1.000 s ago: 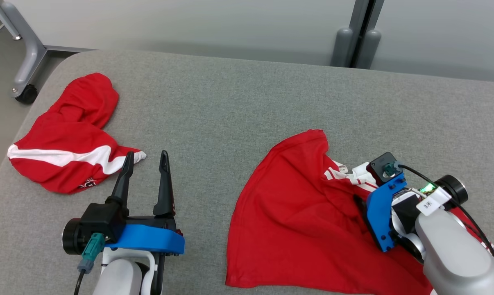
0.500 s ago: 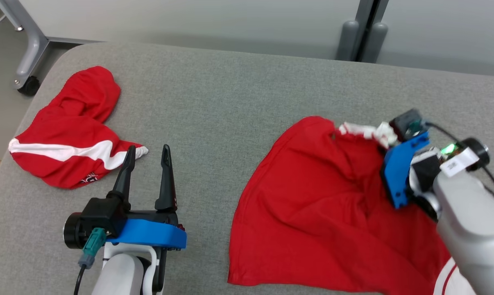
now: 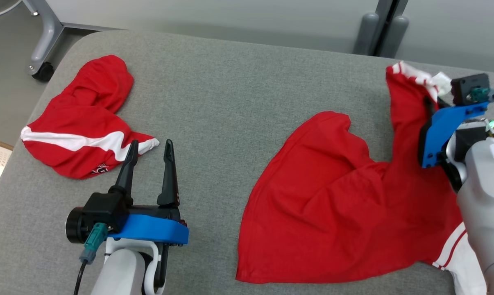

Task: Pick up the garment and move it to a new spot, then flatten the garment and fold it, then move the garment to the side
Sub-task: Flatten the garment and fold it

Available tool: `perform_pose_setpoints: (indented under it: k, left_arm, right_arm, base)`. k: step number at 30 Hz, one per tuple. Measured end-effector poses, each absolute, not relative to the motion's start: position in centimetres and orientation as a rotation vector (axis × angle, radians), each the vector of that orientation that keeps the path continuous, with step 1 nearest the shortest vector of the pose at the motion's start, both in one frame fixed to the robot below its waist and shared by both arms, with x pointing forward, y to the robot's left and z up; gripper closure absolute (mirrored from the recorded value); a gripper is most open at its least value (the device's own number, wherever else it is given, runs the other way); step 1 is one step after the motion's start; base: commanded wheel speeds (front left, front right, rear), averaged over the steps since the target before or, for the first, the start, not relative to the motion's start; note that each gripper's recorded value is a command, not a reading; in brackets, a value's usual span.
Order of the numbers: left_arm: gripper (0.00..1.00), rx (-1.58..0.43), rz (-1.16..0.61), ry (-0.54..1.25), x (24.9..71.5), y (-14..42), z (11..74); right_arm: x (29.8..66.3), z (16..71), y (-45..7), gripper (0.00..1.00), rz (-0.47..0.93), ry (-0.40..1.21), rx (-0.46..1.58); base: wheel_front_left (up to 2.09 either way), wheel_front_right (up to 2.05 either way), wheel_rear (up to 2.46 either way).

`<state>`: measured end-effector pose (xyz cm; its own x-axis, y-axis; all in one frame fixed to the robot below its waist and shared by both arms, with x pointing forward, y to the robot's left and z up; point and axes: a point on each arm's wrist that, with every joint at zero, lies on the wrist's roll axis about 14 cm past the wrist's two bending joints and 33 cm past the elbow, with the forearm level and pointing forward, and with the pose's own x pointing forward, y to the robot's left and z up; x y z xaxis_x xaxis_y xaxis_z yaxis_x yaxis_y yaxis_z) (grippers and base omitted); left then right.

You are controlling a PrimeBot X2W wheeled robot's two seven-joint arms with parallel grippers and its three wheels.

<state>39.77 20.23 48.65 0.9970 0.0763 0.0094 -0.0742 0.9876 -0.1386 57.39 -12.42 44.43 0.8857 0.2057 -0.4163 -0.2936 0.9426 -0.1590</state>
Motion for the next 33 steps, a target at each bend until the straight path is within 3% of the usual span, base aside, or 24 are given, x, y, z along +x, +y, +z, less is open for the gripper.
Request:
perform_pose_setpoints:
  k: [5,17,24,33]
  left_arm:
    - [0.00,-0.139,0.065,-0.009,40.0,19.9,48.5]
    - [0.00,-0.118,0.020,-0.016,39.5,18.8,48.6]
    - [0.00,-0.101,-0.021,-0.018,39.2,17.7,48.7]
    - [0.00,-0.086,-0.064,-0.025,39.3,16.6,49.0]
  right_arm:
    - [56.6,43.9,-12.3,0.00,0.262,0.388,-0.210]
    - [53.5,48.1,-14.8,0.00,0.187,0.142,-0.068]
    - [49.8,51.9,-17.4,0.00,0.136,-0.024,-0.008]
    - [44.3,52.1,-18.4,0.00,0.107,-0.090,0.037]
  base:
    - [0.00,0.00,0.00]
    - [0.00,0.00,0.00]
    - [0.00,0.00,0.00]
    - [0.00,0.00,0.00]
